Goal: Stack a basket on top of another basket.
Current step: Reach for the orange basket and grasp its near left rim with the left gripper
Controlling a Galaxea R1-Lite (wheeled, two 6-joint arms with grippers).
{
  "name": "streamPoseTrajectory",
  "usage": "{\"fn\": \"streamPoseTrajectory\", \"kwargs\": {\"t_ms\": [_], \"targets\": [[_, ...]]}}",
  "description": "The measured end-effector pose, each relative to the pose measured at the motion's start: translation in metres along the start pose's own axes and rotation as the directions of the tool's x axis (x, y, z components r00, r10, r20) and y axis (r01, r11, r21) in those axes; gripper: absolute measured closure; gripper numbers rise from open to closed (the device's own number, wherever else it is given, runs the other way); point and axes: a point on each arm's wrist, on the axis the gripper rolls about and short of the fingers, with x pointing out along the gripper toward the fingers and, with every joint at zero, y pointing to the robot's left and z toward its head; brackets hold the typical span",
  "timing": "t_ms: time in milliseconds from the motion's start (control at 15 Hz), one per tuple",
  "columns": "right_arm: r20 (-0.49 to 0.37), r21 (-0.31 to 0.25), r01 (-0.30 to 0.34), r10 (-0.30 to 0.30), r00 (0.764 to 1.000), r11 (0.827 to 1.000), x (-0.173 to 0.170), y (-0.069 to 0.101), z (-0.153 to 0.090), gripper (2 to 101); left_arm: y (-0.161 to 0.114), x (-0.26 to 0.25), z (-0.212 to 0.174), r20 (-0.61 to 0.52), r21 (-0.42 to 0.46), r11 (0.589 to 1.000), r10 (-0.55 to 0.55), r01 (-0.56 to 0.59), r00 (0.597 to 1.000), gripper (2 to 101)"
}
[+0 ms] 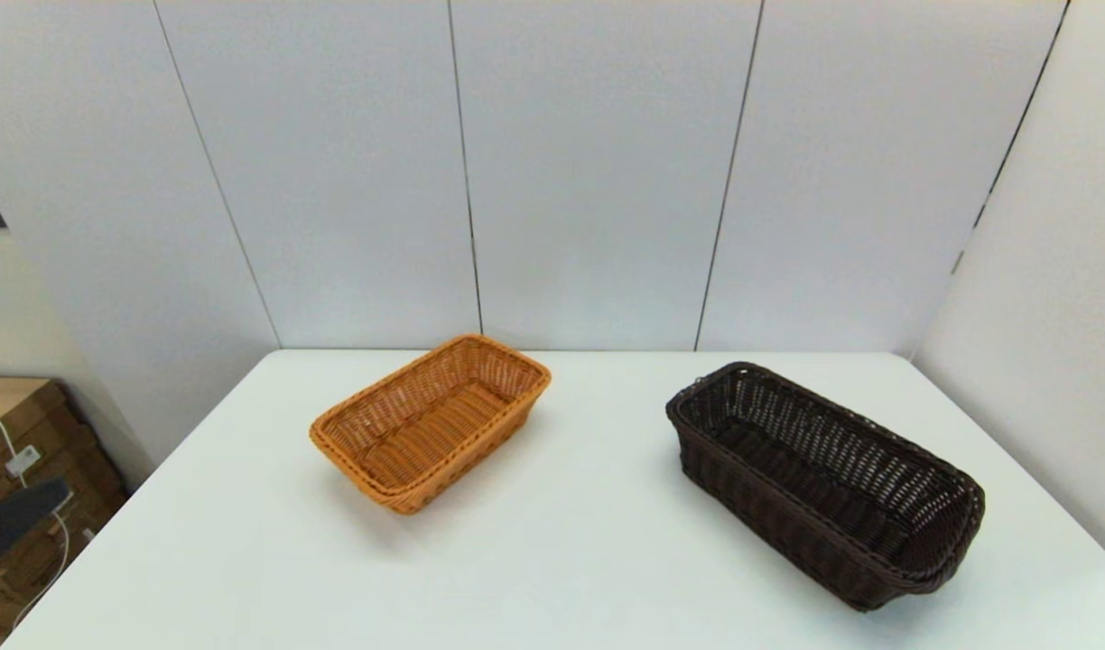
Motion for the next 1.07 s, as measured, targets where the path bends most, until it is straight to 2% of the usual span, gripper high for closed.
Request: {"fn": "streamPoseTrajectory", "kwargs": {"t_ms": [200, 400, 733, 933, 1067], "targets": [[0.000, -0.002, 0.000, 0.000, 1.000, 1.000, 0.000, 0.000, 0.000, 4.3, -0.008, 0.066, 0.034, -0.185, -0.132, 0.989, 0.043, -0.068, 0.982, 5.4], [-0.001, 0.000, 0.001, -0.001, 1.000, 1.000, 0.000, 0.000, 0.000, 4.3, -0.022, 0.142, 0.042, -0.359, -0.220, 0.958, 0.093, -0.181, 0.929, 5.4], [-0.004, 0.000, 0.001, -0.001, 1.000, 1.000, 0.000, 0.000, 0.000, 4.3, -0.057, 0.252, 0.034, -0.606, -0.332, 0.845, 0.149, -0.419, 0.782, 5.4], [-0.007, 0.000, 0.002, -0.002, 1.000, 1.000, 0.000, 0.000, 0.000, 4.3, -0.077, 0.291, 0.016, -0.700, -0.322, 0.798, 0.162, -0.509, 0.696, 5.4], [-0.009, 0.000, 0.003, -0.003, 1.000, 1.000, 0.000, 0.000, 0.000, 4.3, -0.083, 0.308, 0.002, -0.765, -0.302, 0.764, 0.164, -0.571, 0.623, 5.4]]}}
